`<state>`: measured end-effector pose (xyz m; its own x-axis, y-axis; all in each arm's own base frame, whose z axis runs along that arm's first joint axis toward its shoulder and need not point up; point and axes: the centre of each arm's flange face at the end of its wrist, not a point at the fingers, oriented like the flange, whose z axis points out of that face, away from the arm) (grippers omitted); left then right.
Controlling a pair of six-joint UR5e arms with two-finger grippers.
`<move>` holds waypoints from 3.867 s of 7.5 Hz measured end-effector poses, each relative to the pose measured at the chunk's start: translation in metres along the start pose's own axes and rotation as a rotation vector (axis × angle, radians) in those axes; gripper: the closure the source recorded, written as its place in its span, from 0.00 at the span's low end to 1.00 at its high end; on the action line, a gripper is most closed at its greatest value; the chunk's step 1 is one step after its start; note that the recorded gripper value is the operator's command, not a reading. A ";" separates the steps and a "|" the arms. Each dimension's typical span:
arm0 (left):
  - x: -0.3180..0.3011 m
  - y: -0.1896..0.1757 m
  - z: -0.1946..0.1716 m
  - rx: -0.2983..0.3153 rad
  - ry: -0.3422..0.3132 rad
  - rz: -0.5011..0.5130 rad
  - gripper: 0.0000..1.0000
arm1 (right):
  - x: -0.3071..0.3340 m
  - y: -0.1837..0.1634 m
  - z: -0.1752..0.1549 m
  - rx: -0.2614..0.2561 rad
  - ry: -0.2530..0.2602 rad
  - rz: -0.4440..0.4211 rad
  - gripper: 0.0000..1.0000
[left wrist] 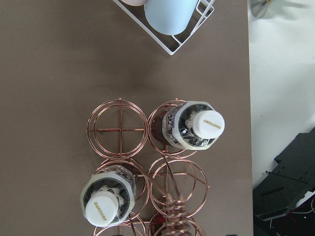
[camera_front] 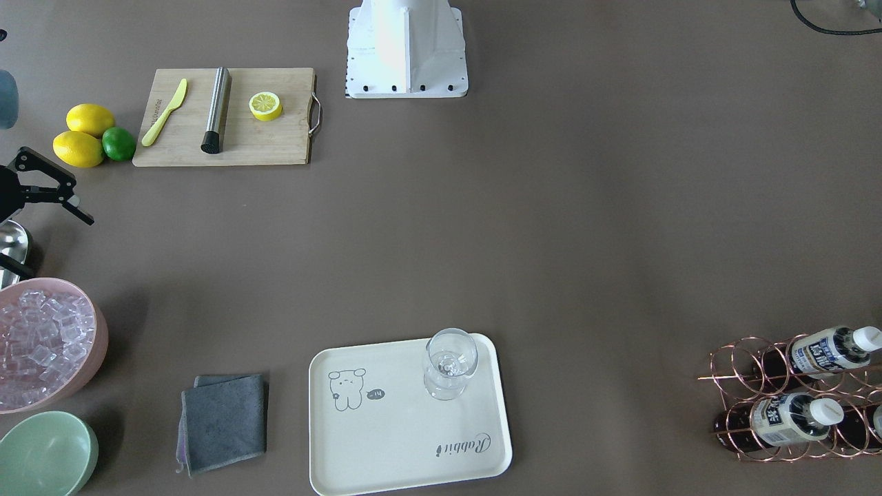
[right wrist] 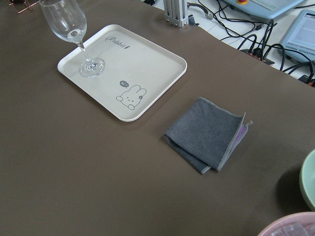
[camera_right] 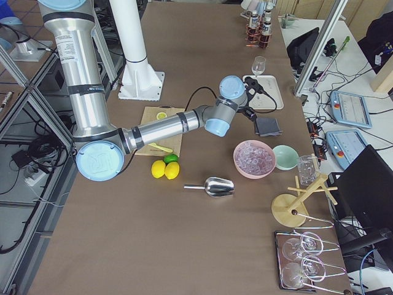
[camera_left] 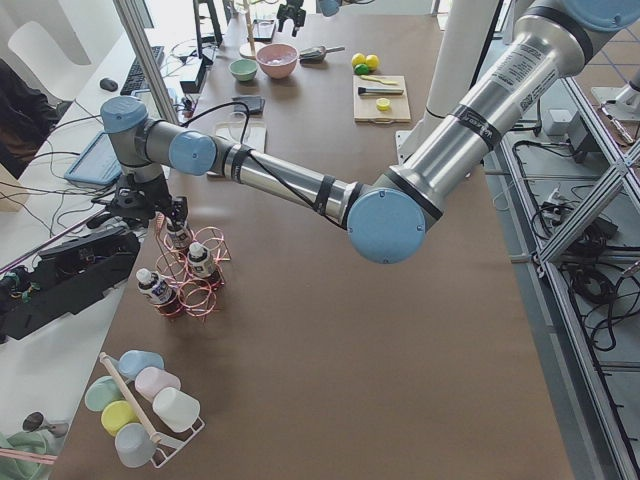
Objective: Take tea from basket to plate
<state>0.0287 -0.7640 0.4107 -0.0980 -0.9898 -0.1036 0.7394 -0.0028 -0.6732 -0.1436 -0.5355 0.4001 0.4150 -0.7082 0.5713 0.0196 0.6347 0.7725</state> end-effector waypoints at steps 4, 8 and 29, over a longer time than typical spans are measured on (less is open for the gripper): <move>0.000 0.006 -0.004 -0.011 0.017 -0.059 1.00 | -0.009 0.002 0.005 0.010 -0.025 -0.030 0.00; -0.047 0.054 -0.096 -0.076 -0.036 -0.111 1.00 | -0.011 0.006 0.006 0.014 -0.031 -0.039 0.00; -0.425 0.479 -0.172 -0.366 -0.282 -0.023 1.00 | -0.058 0.014 0.015 0.256 -0.086 -0.260 0.00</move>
<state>0.3097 -0.3197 0.0063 0.1110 -0.9903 0.0840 0.4502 -0.0253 -0.8926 -0.1814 -0.4901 0.3819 0.3480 -0.8659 0.3594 -0.1184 0.3397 0.9331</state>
